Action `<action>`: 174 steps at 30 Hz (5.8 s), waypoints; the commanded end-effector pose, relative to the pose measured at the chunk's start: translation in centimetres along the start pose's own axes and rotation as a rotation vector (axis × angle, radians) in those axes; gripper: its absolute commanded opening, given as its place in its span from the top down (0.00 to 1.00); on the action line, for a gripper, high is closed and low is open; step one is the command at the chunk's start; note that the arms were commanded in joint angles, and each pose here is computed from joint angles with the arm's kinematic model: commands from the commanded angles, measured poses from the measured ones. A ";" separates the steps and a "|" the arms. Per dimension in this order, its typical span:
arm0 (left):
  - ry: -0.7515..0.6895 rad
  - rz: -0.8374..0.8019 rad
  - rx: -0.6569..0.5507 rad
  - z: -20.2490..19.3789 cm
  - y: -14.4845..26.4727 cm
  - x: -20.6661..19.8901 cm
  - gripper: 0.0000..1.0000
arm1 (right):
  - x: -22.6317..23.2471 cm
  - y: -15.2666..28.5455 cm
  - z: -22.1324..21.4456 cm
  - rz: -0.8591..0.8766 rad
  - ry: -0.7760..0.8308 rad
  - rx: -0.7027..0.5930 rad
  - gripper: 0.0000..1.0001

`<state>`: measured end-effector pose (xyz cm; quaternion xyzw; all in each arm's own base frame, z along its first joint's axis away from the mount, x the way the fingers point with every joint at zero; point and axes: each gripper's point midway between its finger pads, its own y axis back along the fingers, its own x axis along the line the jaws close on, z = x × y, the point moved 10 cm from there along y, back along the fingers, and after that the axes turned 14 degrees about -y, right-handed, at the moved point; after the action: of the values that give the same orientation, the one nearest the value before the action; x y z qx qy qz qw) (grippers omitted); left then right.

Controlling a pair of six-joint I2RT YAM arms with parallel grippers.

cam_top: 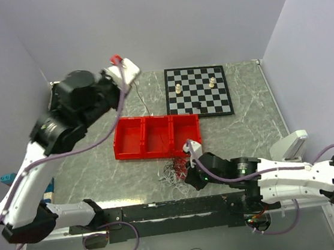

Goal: Untangle the cables

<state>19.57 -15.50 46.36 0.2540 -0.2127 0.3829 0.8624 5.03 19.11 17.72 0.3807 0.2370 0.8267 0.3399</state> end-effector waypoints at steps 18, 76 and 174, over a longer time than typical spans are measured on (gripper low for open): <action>0.093 0.595 -0.617 8.7 12.7 9.0 0.97 | -4.0 3.0 -1.6 -0.407 -0.318 -0.086 1.00; 0.129 0.908 -0.957 13.0 21.2 13.5 0.99 | 5.9 -12.4 7.5 0.263 0.082 0.007 0.43; -0.243 1.039 -0.578 6.5 14.8 10.6 0.99 | 14.0 -8.2 16.2 0.527 0.279 -0.220 0.96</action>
<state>13.81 -5.43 62.93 -0.1023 -0.5171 0.6430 0.5556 13.90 38.04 21.49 0.3244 0.1702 0.9224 0.1226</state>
